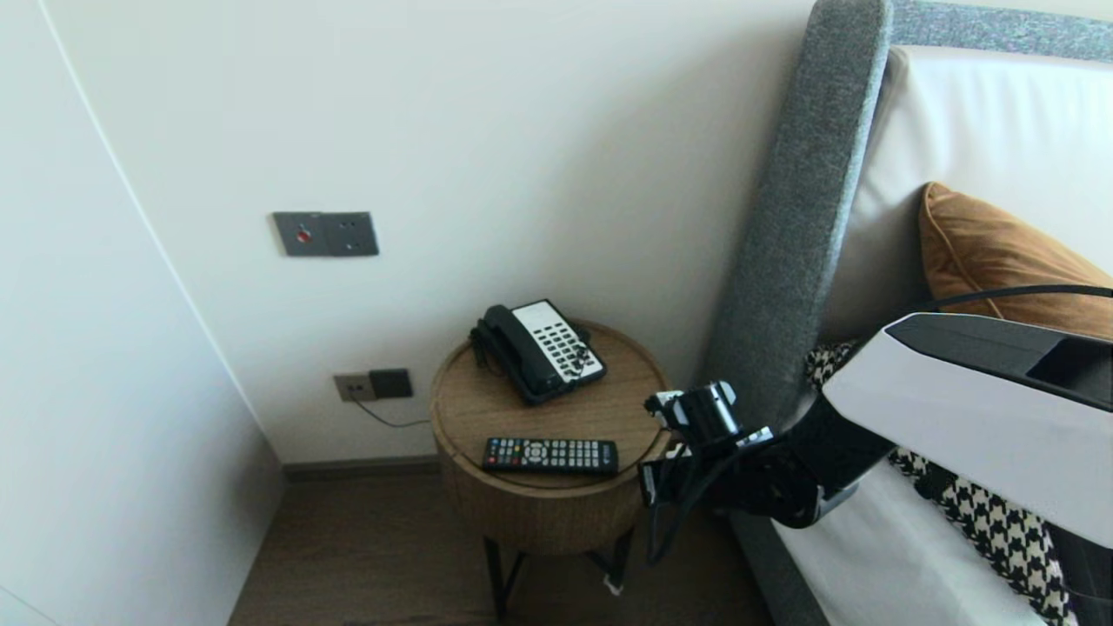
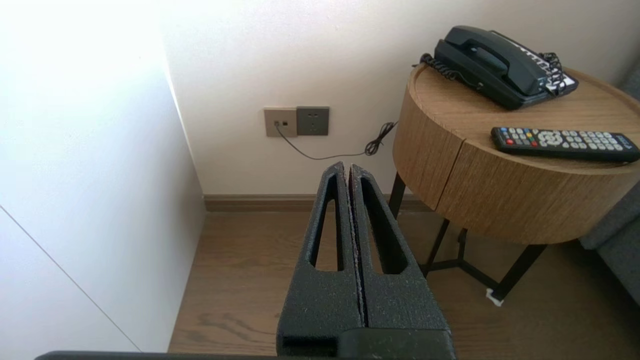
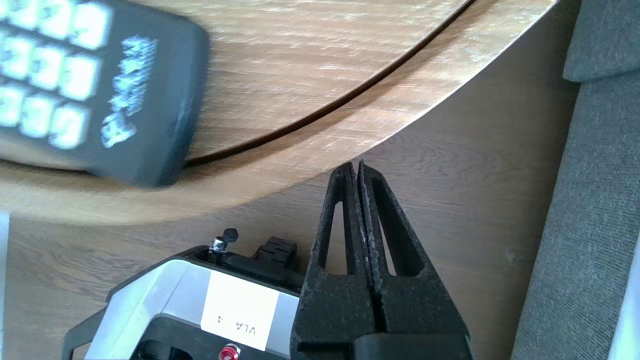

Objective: Close the nightstand drawer

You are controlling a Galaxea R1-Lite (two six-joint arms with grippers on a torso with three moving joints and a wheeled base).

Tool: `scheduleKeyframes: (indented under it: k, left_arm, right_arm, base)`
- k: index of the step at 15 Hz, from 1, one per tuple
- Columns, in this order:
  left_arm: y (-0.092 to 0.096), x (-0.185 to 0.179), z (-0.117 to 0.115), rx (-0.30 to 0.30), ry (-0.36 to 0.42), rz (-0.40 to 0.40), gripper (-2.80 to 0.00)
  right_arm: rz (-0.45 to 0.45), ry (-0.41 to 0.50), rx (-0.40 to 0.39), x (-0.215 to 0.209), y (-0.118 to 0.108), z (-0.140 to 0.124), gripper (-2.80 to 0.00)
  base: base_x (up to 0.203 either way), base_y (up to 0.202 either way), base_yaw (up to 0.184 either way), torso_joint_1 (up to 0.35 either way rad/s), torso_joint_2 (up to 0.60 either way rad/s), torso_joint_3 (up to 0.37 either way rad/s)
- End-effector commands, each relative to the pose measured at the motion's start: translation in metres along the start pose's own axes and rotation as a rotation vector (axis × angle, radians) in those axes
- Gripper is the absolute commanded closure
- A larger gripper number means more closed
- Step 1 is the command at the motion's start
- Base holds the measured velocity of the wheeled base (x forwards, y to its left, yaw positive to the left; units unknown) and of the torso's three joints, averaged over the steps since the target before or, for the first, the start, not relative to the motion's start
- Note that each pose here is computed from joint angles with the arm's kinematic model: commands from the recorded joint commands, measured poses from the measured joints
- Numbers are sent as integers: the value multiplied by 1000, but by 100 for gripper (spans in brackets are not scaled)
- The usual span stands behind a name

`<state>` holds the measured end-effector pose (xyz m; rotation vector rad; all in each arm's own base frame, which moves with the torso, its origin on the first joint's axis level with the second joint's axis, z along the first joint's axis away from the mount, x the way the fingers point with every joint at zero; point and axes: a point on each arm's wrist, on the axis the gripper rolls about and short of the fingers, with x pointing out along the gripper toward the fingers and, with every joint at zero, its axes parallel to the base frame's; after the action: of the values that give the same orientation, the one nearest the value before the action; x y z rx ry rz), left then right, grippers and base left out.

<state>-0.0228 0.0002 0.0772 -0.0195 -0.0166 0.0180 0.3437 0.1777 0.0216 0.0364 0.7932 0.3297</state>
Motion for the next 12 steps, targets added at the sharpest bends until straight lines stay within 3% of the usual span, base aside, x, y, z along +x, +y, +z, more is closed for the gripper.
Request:
scheduleKeyframes:
  k: [1,8,12]
  left_arm:
    - [0,0,0,-1,-2,2,0]
    - [0,0,0,-1,-2,2,0]
    - [0,0,0,-1,-2,2,0]
  right_arm:
    - [-3,9,-1,-15,0,-4,0]
    - [-1,-42,10,-87,-8,-8,0]
    - [-46,-116,55,-127,-31,-5,0]
  base:
    - [0,0,0,0,0,0]
    - [0,0,0,0,0,0]
    - [0,0,0,0,0,0]
